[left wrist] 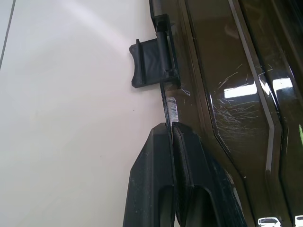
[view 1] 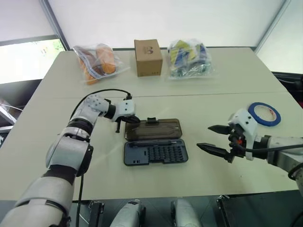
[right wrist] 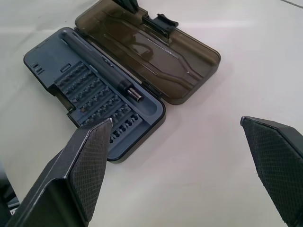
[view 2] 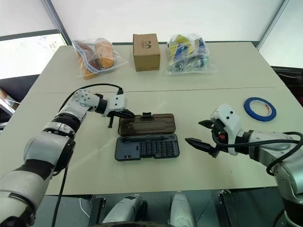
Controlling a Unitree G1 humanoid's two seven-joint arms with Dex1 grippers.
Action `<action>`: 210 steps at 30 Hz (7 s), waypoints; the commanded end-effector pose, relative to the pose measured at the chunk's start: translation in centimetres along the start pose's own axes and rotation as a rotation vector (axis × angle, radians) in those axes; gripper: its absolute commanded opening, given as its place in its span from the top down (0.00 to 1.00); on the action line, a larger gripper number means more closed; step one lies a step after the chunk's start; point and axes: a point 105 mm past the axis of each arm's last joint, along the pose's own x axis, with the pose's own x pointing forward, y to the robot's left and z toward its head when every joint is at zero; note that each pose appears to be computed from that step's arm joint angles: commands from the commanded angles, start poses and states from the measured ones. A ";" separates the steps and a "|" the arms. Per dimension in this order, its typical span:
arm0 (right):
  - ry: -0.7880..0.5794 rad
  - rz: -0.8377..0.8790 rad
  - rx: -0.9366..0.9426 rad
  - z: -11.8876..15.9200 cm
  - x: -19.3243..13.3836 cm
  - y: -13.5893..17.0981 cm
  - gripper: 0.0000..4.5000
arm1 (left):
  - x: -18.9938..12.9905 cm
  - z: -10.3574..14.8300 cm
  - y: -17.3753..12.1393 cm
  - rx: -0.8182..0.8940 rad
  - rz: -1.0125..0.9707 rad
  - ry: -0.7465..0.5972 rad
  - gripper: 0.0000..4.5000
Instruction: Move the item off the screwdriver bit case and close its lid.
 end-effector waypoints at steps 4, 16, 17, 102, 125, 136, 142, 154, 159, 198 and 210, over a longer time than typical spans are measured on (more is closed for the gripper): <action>-0.028 -0.015 -0.053 0.8 -0.1 0.1 0.00 | 0.1 0.1 0.1 -0.005 0.000 0.001 0.99; -0.020 -0.004 -0.067 0.4 1.1 -0.4 0.00 | -1.4 2.1 3.2 -0.131 0.195 -0.162 0.02; -0.021 -0.003 -0.068 0.4 1.1 -0.5 0.00 | -1.8 2.3 3.6 -0.149 0.217 -0.187 0.02; -0.148 -0.036 -1.042 8.2 13.3 -4.7 0.99 | -2.2 -3.0 -15.5 -0.619 0.290 -0.154 1.00; -0.104 -0.110 -1.019 7.8 13.4 -4.1 0.99 | -9.3 -5.4 1.8 -0.961 0.918 -0.475 1.00; -0.115 -0.095 -1.009 8.0 13.4 -3.2 0.99 | -3.5 -4.9 0.9 -0.991 0.450 -0.470 1.00; -0.116 -0.067 -1.015 8.1 13.1 -2.7 0.33 | -3.0 -4.3 0.0 -1.019 0.299 -0.481 1.00; -0.266 0.142 -0.437 12.6 2.7 -0.2 0.01 | -5.2 -2.0 0.5 -1.004 0.189 -0.618 1.00; -0.337 0.110 -0.319 13.2 0.5 -0.5 0.01 | -6.4 1.9 -3.1 -0.903 -0.162 -0.608 1.00; -0.046 0.235 -0.304 0.5 11.0 12.7 0.99 | 2.6 2.2 0.3 -0.501 -0.072 -0.147 1.00; 0.028 0.076 -0.451 -0.9 13.0 9.4 0.99 | 4.4 1.0 -3.8 -0.431 -0.279 -0.086 1.00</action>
